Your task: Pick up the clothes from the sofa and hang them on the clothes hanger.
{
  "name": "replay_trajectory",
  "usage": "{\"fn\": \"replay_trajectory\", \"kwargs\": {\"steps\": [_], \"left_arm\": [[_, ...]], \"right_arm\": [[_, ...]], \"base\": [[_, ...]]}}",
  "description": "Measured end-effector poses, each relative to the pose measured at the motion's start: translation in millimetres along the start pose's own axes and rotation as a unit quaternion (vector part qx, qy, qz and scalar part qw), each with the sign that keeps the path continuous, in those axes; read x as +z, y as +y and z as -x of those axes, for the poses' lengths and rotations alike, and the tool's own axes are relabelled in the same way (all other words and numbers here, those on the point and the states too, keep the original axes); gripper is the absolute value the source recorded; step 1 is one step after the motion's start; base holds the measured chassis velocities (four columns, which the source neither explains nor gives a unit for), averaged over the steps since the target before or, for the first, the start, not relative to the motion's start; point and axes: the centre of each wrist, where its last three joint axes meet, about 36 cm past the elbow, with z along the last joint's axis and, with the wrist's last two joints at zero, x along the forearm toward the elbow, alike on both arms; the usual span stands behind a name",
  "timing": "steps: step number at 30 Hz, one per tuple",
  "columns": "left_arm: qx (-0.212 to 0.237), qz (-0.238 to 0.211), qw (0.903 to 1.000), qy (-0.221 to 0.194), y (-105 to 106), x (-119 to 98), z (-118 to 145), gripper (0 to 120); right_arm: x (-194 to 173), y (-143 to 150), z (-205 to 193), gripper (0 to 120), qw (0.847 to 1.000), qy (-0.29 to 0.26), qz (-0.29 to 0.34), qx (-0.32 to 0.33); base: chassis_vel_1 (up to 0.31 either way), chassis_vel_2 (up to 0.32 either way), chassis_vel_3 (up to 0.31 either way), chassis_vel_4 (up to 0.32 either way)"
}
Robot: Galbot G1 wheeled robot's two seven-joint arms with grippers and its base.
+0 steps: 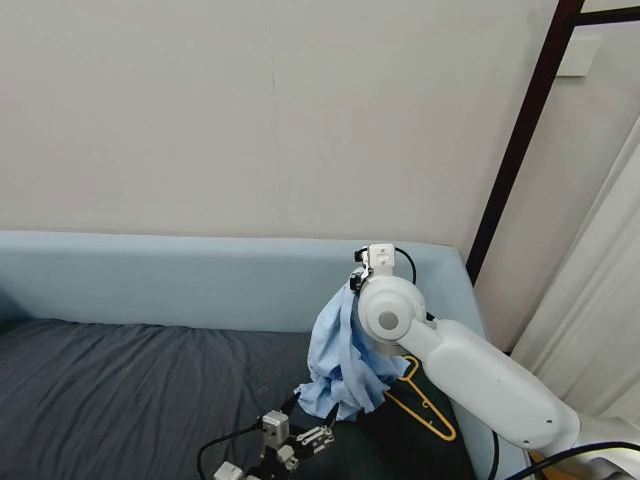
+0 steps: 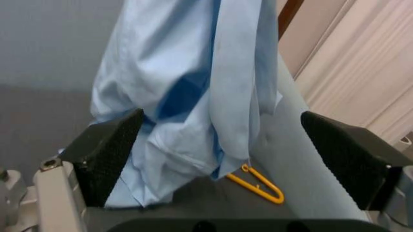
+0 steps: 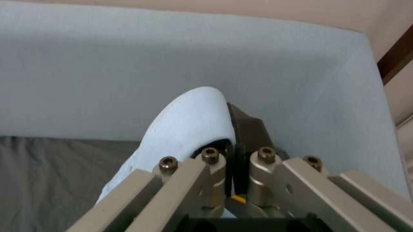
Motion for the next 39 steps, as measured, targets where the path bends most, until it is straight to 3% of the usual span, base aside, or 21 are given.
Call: {"fn": "replay_trajectory", "kwargs": {"steps": [8, 13, 39], "left_arm": [[-0.001, -0.055, 0.998, 0.033, -33.2, 6.3, 46.3, 94], [-0.001, -0.074, 0.9958, 0.054, -47.8, 18.5, 61.9, 93], [-0.033, -0.095, 0.9912, 0.086, -64.0, 66.5, 107.3, 88]], "right_arm": [[4.1, -4.9, 1.4, 0, 1.0, 0.005, 0.004, 0.007], [6.0, -9.9, 1.0, 0, 1.0, 0.008, 0.007, 0.009], [13.3, -36.1, -6.5, 0, 1.0, 0.015, 0.003, 0.016]], "base": [[0.0, 0.0, 0.0, 0.0], [0.0, 0.0, 0.0, 0.0], [0.0, 0.0, 0.0, 0.0]]}}
